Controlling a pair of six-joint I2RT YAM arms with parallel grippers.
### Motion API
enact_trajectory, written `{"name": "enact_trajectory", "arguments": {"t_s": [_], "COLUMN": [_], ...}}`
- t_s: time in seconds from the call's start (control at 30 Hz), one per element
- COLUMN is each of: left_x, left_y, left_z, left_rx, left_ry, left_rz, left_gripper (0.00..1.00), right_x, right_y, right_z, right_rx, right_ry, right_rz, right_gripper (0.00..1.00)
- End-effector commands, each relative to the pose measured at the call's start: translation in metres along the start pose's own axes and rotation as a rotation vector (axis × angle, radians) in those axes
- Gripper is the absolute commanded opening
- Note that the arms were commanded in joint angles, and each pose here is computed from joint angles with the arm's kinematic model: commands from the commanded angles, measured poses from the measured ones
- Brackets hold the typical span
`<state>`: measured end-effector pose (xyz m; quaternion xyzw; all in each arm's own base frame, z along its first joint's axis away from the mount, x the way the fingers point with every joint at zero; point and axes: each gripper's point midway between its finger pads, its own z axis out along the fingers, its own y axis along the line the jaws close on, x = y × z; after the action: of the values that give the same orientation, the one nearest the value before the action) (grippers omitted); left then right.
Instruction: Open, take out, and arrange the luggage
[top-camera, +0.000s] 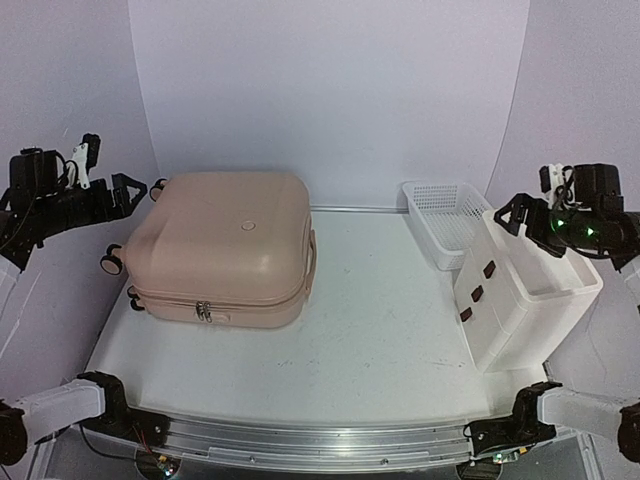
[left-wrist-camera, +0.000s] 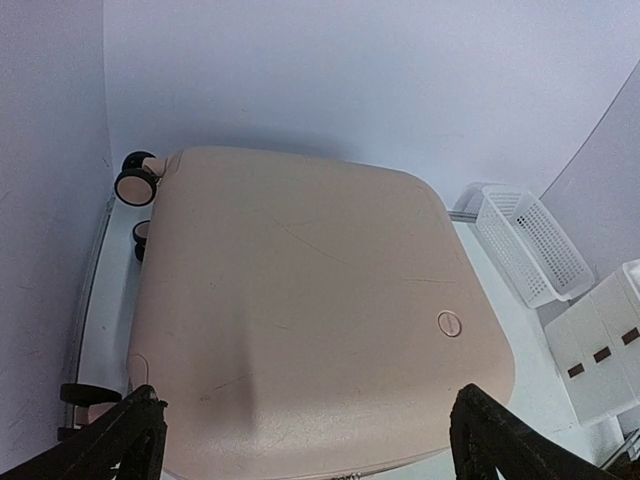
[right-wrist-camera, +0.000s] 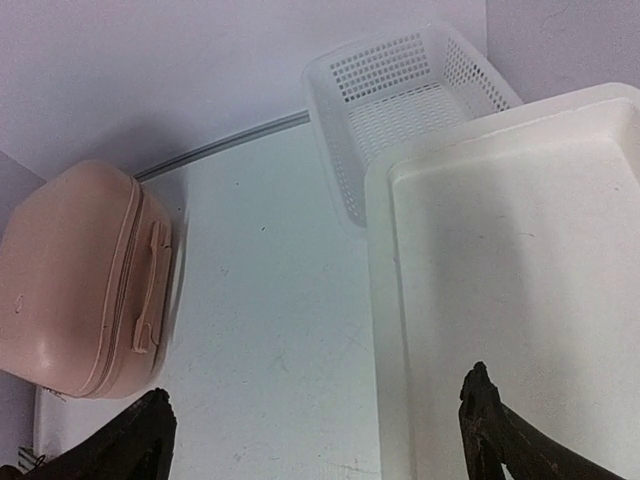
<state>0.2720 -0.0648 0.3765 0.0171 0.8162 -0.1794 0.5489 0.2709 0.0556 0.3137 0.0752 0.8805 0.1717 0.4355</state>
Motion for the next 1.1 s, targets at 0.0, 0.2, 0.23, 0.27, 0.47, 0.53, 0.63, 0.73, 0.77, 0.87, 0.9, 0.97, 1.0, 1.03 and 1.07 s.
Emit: {"name": "enact_trajectory", "arguments": {"t_s": [0.0, 0.2, 0.23, 0.27, 0.47, 0.53, 0.63, 0.73, 0.77, 0.87, 0.9, 0.97, 1.0, 1.03, 1.07], "left_x": [-0.002, 0.001, 0.001, 0.001, -0.007, -0.007, -0.002, 0.011, 0.016, 0.029, 0.034, 0.044, 0.048, 0.052, 0.057], "left_y": [-0.003, 0.008, 0.011, 0.014, 0.025, 0.021, 0.009, -0.003, -0.007, -0.022, -0.025, -0.034, -0.039, -0.044, -0.051], "left_z": [0.011, 0.040, 0.045, 0.051, 0.081, 0.088, 0.092, 0.088, 0.086, 0.074, 0.071, 0.065, 0.063, 0.061, 0.059], "left_rx": [0.044, 0.021, 0.010, 0.000, -0.036, -0.007, 0.069, 0.144, 0.171, 0.252, 0.269, 0.304, 0.320, 0.338, 0.357], "left_ry": [0.020, 0.110, 0.121, 0.132, 0.179, 0.197, 0.229, 0.264, 0.276, 0.305, 0.315, 0.335, 0.346, 0.356, 0.369], "left_rz": [-0.029, -0.077, -0.084, -0.091, -0.122, -0.141, -0.168, -0.189, -0.193, -0.205, -0.209, -0.211, -0.210, -0.207, -0.202], "left_gripper": [1.00, 0.99, 0.99, 0.99, 0.99, 1.00, 0.99, 0.99, 0.99, 0.99, 1.00, 0.99, 0.99, 0.99, 0.99], "right_x": [-0.014, 0.006, 0.013, 0.022, 0.074, 0.090, 0.107, 0.114, 0.115, 0.112, 0.112, 0.112, 0.115, 0.115, 0.117], "right_y": [0.038, 0.100, 0.114, 0.127, 0.204, 0.225, 0.238, 0.239, 0.239, 0.232, 0.230, 0.229, 0.230, 0.232, 0.234], "right_z": [0.024, 0.062, 0.068, 0.075, 0.114, 0.129, 0.154, 0.177, 0.182, 0.200, 0.206, 0.218, 0.226, 0.232, 0.239], "right_rx": [-0.148, -0.256, -0.277, -0.290, -0.311, -0.292, -0.217, -0.131, -0.113, -0.020, 0.008, 0.052, 0.069, 0.079, 0.084], "right_ry": [-0.014, 0.078, 0.098, 0.122, 0.213, 0.227, 0.250, 0.251, 0.247, 0.213, 0.205, 0.192, 0.192, 0.188, 0.187], "right_rz": [0.007, -0.071, -0.093, -0.114, -0.273, -0.313, -0.330, -0.305, -0.299, -0.276, -0.269, -0.235, -0.223, -0.205, -0.196], "right_gripper": [0.98, 0.98, 0.98, 0.98, 0.98, 0.98, 0.98, 0.98, 0.98, 0.95, 0.94, 0.93, 0.91, 0.90, 0.90]}}
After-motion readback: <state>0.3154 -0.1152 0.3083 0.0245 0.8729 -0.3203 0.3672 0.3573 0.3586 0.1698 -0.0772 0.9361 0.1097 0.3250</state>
